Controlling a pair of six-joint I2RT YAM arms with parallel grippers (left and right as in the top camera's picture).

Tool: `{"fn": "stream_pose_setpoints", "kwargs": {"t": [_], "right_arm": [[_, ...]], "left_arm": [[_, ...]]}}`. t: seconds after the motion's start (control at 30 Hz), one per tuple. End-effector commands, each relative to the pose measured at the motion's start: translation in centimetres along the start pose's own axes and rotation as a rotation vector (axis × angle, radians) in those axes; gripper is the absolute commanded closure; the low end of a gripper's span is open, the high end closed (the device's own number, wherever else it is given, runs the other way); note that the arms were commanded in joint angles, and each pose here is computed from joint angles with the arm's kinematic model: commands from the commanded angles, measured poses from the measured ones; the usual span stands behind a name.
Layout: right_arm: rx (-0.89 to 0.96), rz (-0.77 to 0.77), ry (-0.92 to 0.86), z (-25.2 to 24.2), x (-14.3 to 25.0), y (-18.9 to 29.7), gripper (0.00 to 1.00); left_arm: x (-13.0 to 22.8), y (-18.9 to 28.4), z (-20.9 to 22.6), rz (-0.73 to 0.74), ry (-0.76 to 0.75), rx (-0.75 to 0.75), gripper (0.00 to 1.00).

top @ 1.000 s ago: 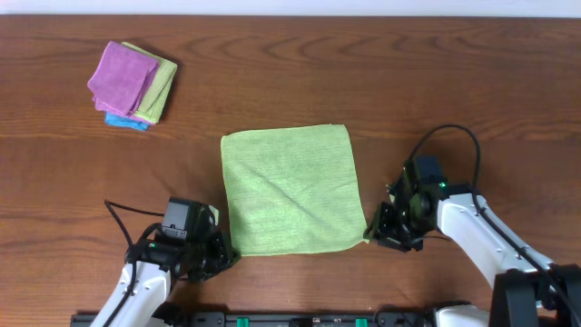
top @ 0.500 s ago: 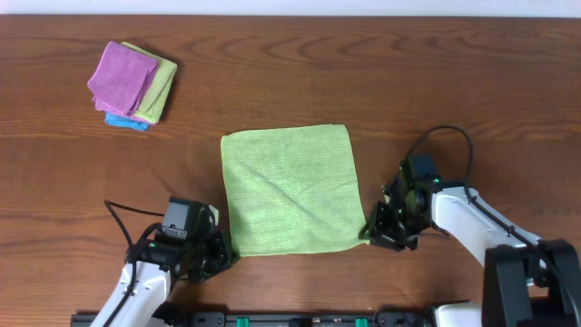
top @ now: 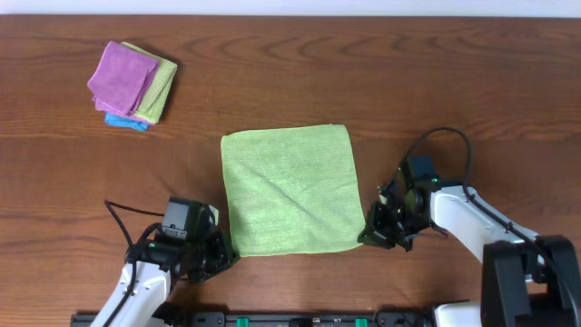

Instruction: Fold the cloth

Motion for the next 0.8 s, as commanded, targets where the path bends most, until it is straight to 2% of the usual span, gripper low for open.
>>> {"fn": "stream_pose_setpoints", "kwargs": {"t": [0.0, 0.13, 0.33, 0.57, 0.77], "right_arm": [[-0.014, 0.029, -0.019, -0.1, 0.4, -0.1, 0.98], [-0.012, 0.054, -0.01, -0.1, 0.9, 0.2, 0.99], [-0.027, 0.011, 0.03, 0.9, 1.4, 1.8, 0.99], [-0.08, -0.129, 0.116, 2.5, 3.6, 5.4, 0.98], [-0.106, -0.252, 0.133, 3.3, 4.0, 7.1, 0.98]], "left_arm": [[0.1, -0.1, 0.0, 0.01, 0.004, 0.007, 0.95], [-0.2, 0.1, -0.9, 0.013, -0.013, 0.054, 0.94], [-1.2, 2.1, -3.3, -0.023, -0.079, 0.092, 0.94], [-1.4, 5.5, -6.1, -0.086, -0.166, 0.141, 0.94], [-2.1, 6.3, -6.1, -0.181, -0.105, 0.116, 0.94]]}}
Point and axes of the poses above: each gripper's point midway between its finger pads, its own y axis back along the fingers, its own z axis along the line the jaws close on, x = y × z, the point moved 7 cm from there along y, back along the fingers, and after that the axes turned 5 degrees about y, right-handed, at the moved point
